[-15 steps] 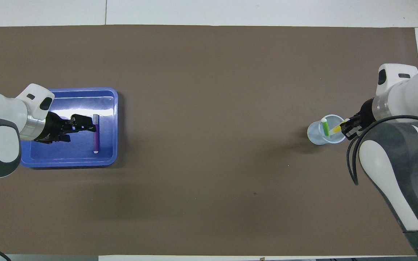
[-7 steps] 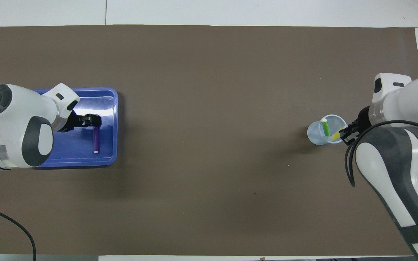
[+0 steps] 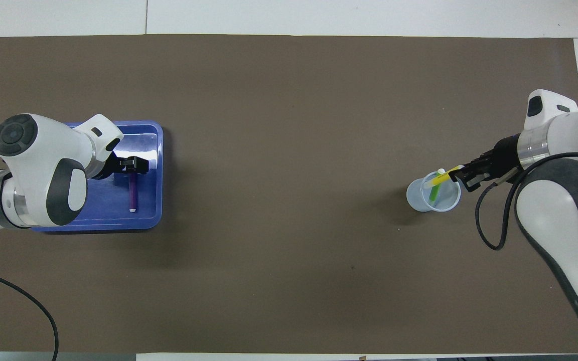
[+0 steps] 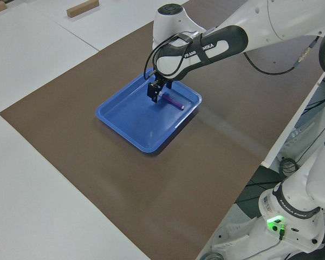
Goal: Transfer and insert pens with both arms
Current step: 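Insert the yellow pen into the cup while the left gripper grasps the purple pen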
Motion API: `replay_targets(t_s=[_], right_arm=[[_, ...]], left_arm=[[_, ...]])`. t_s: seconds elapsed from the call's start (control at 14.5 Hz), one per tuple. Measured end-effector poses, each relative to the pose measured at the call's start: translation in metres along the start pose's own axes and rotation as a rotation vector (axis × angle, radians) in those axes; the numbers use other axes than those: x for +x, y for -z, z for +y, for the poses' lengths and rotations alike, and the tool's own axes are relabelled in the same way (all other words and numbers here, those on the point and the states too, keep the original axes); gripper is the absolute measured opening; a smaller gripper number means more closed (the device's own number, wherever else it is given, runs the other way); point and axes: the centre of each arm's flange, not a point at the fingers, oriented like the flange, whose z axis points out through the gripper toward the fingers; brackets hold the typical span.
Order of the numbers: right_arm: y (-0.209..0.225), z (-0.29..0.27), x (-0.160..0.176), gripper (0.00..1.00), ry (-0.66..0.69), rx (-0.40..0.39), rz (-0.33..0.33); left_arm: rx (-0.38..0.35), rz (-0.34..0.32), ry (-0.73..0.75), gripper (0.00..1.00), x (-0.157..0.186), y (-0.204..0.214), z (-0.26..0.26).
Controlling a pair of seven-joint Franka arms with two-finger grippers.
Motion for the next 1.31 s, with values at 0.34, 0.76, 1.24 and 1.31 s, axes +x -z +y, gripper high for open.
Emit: replay_targets(t_s=[0.34,0.76,1.24,1.31], right_arm=[[0.010,-0.004,0.000,0.59,0.004,-0.003,0.014],[0.010,-0.004,-0.001,1.00,0.004,-0.002,0.013],[0.011,-0.047,0.020,1.00,-0.211,0.171,0.087],[0.010,-0.060,0.026,1.00,-0.276,0.217,0.094]], left_arm=[[0.012,-0.001,-0.019,0.73,0.002,-0.005,0.002],[0.014,0.009,-0.023,0.36,0.006,-0.001,0.003],[0.015,-0.039,-0.022,0.17,0.011,0.011,0.003],[0.016,-0.058,-0.020,0.17,0.014,0.018,0.002]])
